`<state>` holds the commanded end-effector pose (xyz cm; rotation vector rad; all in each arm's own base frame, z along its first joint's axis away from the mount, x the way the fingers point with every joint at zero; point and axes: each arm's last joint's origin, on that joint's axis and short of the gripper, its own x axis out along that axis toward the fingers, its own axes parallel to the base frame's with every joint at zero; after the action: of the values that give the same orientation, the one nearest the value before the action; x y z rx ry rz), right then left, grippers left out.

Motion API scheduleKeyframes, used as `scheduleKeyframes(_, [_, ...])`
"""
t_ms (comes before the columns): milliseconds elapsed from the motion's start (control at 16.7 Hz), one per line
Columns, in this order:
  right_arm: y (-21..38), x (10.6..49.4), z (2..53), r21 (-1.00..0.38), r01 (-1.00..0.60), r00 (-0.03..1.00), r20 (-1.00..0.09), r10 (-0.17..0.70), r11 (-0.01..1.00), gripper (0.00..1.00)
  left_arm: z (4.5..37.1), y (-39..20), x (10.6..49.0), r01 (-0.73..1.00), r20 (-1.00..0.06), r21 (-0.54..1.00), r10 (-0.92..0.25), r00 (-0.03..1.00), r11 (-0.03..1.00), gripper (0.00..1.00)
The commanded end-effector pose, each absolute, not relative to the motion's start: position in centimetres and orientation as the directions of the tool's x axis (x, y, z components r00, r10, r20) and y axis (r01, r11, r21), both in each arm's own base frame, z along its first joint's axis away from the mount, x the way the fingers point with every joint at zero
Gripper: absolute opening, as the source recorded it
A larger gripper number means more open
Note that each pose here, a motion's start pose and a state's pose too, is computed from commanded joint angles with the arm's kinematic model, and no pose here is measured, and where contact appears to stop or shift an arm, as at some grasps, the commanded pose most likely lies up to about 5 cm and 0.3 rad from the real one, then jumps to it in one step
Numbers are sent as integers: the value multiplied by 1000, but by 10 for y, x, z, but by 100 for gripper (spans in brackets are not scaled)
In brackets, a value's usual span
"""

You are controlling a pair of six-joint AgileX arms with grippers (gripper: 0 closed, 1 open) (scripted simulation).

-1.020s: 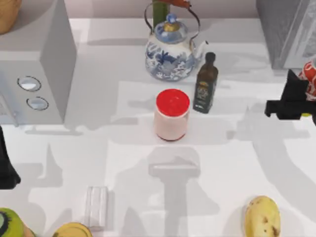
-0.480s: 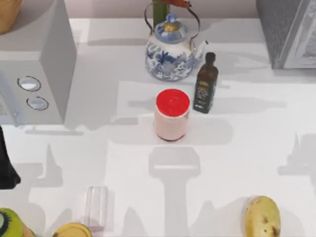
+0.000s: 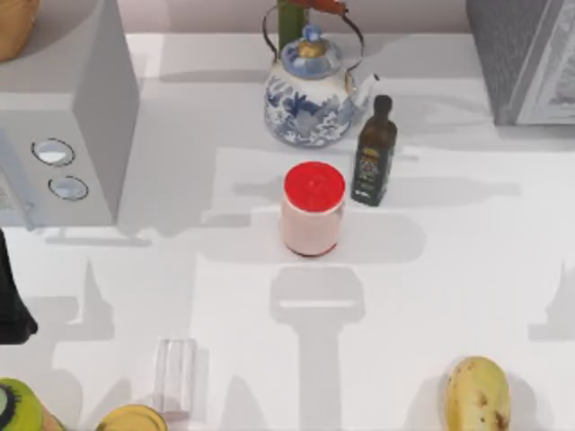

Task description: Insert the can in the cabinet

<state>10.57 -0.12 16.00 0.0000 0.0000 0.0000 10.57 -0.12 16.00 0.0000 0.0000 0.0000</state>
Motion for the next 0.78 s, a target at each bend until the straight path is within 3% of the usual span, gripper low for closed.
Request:
scheduleKeyframes(420, [0, 106, 176, 3, 1, 1000, -23, -1, 1000, 0, 160, -1, 106, 0, 0, 0, 0, 1000, 1000, 100])
scheduleKeyframes(780, [6, 124, 274, -3, -1, 997, -83, 1, 1000, 0, 160, -1, 106, 0, 0, 0, 0, 1000, 1000, 100])
